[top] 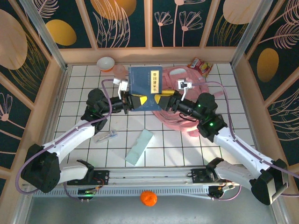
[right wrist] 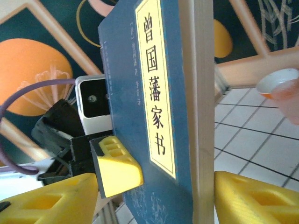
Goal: Pack the student bag
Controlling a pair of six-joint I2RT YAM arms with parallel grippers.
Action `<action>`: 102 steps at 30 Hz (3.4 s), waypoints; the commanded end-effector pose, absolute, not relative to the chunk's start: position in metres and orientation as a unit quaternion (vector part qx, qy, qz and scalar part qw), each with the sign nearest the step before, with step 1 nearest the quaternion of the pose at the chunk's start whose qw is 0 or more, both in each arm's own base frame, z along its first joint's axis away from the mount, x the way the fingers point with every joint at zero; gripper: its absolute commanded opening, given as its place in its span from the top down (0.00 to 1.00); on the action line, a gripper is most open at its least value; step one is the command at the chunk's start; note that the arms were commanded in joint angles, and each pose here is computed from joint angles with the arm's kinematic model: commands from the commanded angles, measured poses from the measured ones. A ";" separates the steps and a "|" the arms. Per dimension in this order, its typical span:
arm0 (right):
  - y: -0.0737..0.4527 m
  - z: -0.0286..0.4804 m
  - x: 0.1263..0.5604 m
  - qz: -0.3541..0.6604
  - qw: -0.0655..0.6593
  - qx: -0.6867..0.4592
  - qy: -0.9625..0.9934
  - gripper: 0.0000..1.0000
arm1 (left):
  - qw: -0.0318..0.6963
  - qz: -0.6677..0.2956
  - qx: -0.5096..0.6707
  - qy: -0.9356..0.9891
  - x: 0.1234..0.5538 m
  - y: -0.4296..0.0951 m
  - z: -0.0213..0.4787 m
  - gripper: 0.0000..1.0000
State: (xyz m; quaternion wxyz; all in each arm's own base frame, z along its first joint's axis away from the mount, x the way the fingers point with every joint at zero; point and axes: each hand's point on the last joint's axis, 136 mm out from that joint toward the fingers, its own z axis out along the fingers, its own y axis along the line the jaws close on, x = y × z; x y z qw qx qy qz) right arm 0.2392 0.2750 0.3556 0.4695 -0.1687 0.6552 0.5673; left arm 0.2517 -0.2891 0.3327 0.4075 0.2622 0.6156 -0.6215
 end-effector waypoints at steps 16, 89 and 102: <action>0.247 0.356 0.205 0.502 0.553 -0.294 0.597 1.00 | 0.497 -0.481 0.338 0.638 0.268 -0.285 0.337 0.34; 0.089 0.318 0.268 0.396 0.634 -0.138 0.650 1.00 | 0.565 -0.294 0.486 0.599 0.306 -0.310 0.274 0.28; 0.012 0.292 0.284 0.311 0.600 0.115 0.728 1.00 | 0.483 -0.217 0.654 0.541 0.312 -0.420 0.177 0.18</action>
